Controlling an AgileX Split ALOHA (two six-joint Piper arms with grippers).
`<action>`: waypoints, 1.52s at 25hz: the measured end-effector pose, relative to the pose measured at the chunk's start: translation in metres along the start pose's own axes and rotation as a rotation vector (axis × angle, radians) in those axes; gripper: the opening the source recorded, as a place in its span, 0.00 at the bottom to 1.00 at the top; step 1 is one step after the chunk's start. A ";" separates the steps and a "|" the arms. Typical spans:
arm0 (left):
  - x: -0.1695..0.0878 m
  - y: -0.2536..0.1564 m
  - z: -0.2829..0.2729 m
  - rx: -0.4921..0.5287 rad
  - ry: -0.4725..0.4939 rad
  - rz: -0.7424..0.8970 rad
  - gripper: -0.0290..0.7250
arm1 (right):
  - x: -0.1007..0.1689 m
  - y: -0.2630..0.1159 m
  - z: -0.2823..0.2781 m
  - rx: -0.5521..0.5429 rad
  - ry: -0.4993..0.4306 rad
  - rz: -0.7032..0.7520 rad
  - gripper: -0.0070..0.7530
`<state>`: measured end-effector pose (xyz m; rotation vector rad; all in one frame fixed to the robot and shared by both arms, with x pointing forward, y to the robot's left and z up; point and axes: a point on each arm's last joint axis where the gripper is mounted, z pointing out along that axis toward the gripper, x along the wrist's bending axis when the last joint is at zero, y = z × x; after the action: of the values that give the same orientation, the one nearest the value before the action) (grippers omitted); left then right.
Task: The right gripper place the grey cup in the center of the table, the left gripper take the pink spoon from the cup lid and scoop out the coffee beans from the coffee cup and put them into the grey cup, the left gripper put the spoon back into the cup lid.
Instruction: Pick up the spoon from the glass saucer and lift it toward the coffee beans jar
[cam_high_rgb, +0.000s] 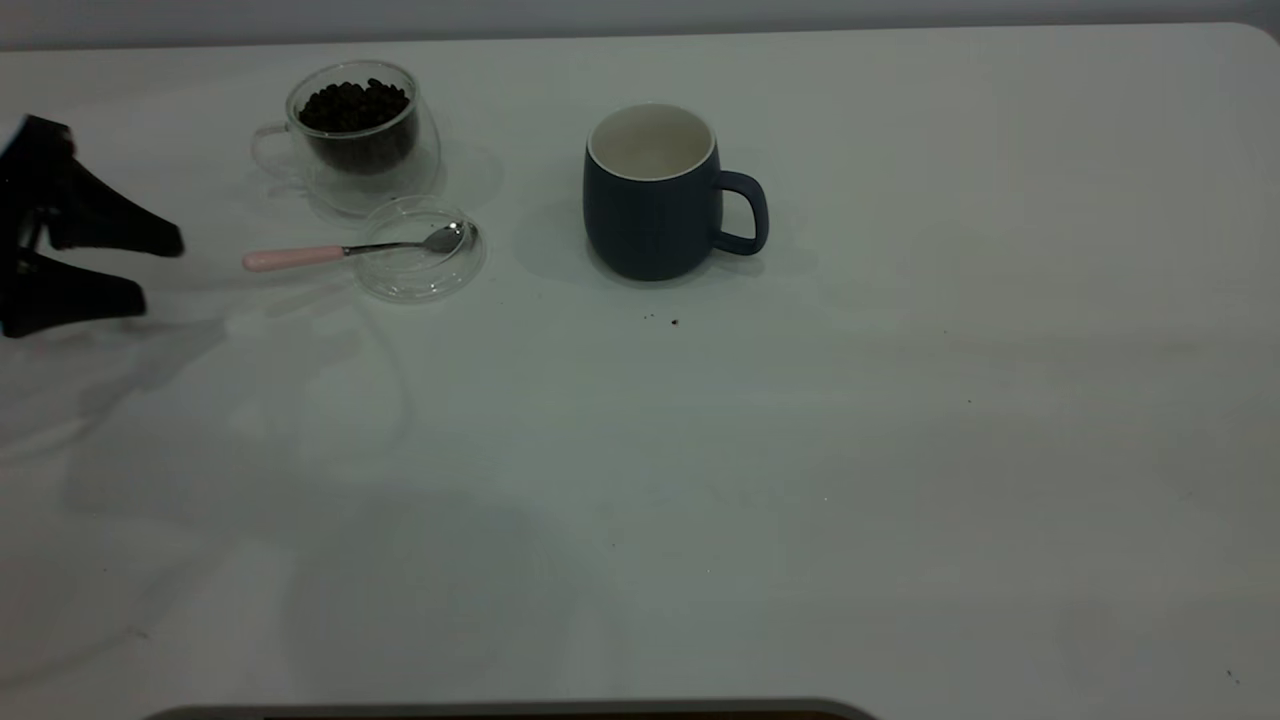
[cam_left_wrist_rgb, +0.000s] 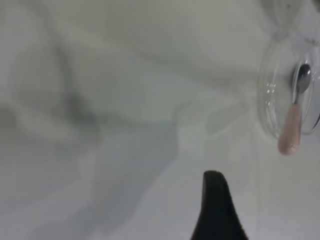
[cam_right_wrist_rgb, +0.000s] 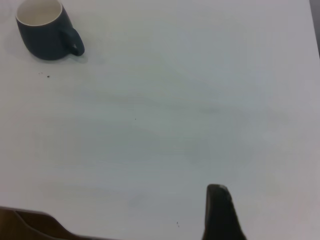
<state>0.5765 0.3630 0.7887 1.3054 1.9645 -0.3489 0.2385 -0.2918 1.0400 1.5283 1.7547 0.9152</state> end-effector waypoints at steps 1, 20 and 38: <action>-0.002 -0.002 0.004 0.010 0.003 0.007 0.79 | 0.000 0.000 0.000 0.000 0.000 0.000 0.67; -0.019 -0.009 0.050 -0.032 -0.049 0.078 0.79 | 0.000 0.000 0.000 0.000 0.000 0.000 0.67; -0.024 -0.011 0.061 -0.015 -0.046 0.117 0.66 | 0.000 0.000 0.000 0.000 0.000 0.000 0.67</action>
<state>0.5983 0.3058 0.7619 1.3835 1.8402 -0.3039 0.2385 -0.2918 1.0400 1.5280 1.7549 0.9150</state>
